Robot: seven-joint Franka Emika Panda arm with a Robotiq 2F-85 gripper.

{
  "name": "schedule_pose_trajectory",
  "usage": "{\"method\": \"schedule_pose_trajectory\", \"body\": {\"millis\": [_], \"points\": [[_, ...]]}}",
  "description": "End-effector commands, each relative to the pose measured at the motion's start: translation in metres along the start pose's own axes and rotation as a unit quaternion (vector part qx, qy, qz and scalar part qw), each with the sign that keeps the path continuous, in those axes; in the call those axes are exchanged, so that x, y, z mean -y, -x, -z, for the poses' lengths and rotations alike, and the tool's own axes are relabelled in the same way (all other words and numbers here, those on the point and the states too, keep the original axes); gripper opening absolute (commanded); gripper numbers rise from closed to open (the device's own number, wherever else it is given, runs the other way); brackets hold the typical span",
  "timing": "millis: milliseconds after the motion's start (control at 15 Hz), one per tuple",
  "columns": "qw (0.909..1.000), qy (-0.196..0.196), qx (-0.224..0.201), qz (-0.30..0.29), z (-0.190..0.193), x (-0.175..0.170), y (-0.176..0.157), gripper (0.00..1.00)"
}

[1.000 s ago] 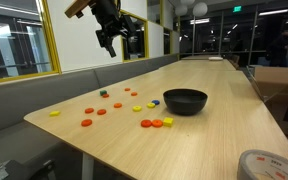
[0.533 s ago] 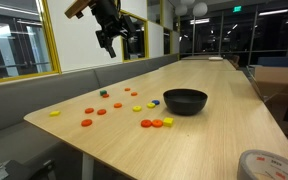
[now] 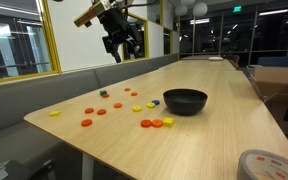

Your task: Put the two yellow, the green and one orange circle into the bowl.

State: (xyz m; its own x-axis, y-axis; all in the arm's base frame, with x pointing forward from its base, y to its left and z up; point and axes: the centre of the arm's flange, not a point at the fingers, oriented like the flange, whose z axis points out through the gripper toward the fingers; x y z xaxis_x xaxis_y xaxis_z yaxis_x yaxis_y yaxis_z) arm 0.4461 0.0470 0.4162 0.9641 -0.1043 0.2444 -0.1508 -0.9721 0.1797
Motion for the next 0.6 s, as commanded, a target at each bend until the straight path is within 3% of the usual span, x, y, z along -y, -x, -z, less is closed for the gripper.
{"method": "schedule_pose_trajectory", "body": {"millis": [0,467,533], "points": [[0.9987,-0.034,-0.021,-0.032,-0.034,-0.009,-0.019,1.00],[0.9847,-0.131,-0.009,-0.114,-0.101,-0.028,-0.036,1.00],[0.9820,-0.157,-0.010,-0.105,-0.106,-0.025,-0.036,1.00]]}}
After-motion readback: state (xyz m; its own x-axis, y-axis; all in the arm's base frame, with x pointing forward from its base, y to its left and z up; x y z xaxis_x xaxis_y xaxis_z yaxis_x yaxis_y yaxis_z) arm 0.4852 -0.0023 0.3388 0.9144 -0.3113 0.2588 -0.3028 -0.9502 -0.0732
